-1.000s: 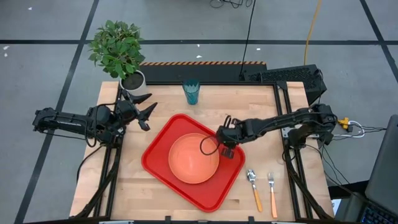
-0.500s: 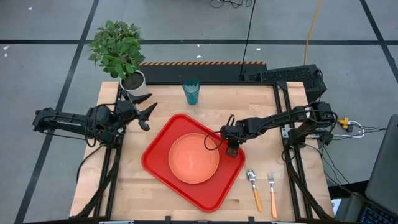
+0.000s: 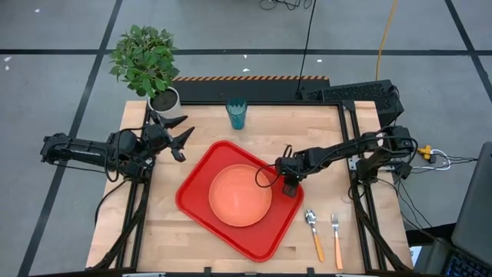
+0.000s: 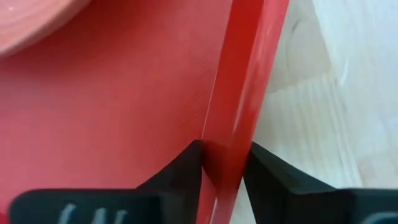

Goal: Pick and place plate/cup/fork/spoon on tray
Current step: Move the red tray to the center of the table

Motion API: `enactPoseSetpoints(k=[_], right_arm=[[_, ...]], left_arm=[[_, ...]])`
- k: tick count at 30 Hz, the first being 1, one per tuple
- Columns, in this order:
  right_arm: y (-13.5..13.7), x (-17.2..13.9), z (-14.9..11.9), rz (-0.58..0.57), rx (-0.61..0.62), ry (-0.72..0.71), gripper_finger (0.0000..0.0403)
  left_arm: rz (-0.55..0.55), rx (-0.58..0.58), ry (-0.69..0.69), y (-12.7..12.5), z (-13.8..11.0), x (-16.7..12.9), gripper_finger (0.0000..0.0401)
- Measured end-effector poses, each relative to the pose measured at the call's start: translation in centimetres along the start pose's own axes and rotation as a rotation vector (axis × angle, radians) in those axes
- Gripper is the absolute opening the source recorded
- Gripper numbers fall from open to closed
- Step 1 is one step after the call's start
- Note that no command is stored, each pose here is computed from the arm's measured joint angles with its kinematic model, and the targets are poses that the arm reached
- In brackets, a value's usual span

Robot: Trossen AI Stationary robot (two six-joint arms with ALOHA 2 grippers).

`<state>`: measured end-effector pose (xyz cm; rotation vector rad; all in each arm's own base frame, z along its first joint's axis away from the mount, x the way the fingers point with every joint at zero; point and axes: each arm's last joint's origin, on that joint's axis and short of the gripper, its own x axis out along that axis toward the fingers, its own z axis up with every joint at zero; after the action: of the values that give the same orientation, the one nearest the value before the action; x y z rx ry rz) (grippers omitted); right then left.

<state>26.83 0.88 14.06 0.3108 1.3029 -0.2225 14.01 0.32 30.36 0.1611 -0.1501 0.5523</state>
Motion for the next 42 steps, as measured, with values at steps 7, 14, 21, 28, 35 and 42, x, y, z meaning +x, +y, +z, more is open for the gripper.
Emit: enactPoseSetpoints(k=[7, 14, 21, 28, 35, 42], right_arm=[[0.2, 0.0, 0.3, 0.033, -0.05, -0.021, 0.0037], [-0.1, 0.0, 0.4, 0.022, -0.061, -0.025, 0.004], [-0.9, -0.1, 1.2, 0.013, -0.082, -0.081, 0.0038], [-2.2, -0.1, 1.9, -0.003, -0.141, -0.114, 0.0038], [-3.7, -0.2, 2.5, -0.03, -0.276, -0.135, 0.0038], [-5.8, -0.3, 2.9, -0.062, -0.365, -0.136, 0.004]], left_arm=[[0.0, 0.0, 0.0, 0.0, 0.0, 0.0, 0.0214], [0.0, -0.001, 0.0, 0.0, 0.0, 0.0, 0.0214], [0.0, -0.001, 0.0, 0.0, 0.0, 0.0, 0.0214], [0.0, -0.001, 0.0, 0.0, 0.0, 0.0, 0.0214], [0.0, -0.001, 0.0, 0.0, 0.0, 0.0, 0.0214], [0.0, -0.001, 0.0, 0.0, 0.0, 0.0, 0.0214]])
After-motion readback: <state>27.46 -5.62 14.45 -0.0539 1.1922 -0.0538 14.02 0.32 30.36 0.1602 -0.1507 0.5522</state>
